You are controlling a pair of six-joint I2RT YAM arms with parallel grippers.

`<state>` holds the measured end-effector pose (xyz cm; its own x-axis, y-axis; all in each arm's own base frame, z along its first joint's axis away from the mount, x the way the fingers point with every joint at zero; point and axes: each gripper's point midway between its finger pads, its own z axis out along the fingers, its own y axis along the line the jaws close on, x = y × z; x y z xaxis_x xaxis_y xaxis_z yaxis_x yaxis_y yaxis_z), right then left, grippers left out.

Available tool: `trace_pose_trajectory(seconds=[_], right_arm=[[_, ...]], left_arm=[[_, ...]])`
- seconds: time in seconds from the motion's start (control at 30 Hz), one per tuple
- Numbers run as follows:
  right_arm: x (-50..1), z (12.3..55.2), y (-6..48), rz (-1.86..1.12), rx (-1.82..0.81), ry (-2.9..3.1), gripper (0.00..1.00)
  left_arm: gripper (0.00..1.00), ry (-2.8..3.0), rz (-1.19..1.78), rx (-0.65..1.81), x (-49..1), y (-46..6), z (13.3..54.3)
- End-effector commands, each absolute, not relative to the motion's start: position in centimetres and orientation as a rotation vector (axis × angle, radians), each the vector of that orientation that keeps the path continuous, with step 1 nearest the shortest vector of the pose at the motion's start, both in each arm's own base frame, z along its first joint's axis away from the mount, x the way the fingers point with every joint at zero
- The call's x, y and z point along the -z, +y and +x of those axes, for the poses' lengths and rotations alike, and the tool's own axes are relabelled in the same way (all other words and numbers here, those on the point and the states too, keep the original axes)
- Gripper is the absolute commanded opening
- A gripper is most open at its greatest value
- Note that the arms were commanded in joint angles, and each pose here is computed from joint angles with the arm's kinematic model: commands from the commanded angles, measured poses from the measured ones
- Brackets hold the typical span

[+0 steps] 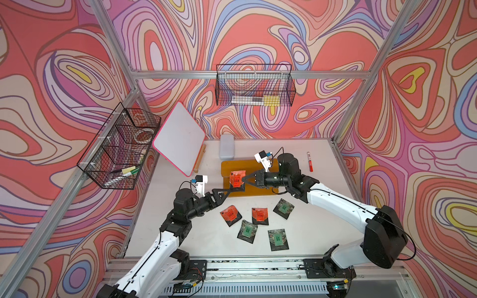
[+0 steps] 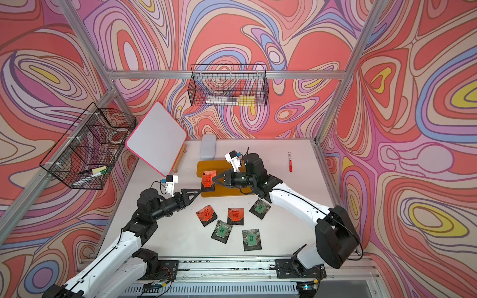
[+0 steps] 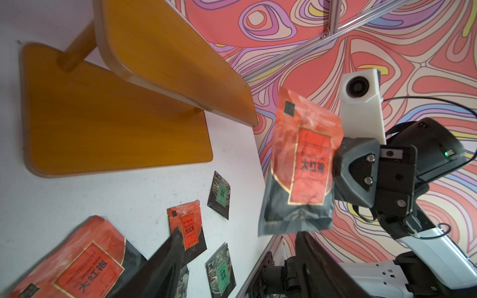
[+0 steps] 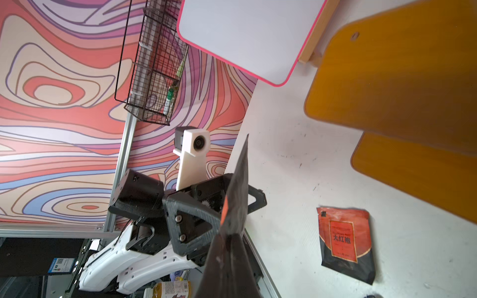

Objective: Place the tea bags on the shelf by color
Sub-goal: Place the tea bag on the shelf.

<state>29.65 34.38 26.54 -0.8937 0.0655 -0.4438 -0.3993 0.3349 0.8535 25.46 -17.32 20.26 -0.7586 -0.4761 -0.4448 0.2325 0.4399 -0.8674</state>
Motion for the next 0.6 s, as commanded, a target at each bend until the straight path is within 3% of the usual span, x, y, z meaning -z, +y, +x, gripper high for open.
trace_pose_trajectory(seconds=[0.0, 0.57], right_arm=[[-25.3, 31.0, 34.3, -0.311, -1.543, 2.277, 0.0], [-22.9, 38.7, 35.0, -0.299, -1.49, 2.415, 0.0]], left_arm=[[0.74, 2.063, -0.207, 1.256, -20.1, -16.5, 25.9], [0.76, 2.105, -0.303, 0.995, -19.6, -13.3, 26.0]])
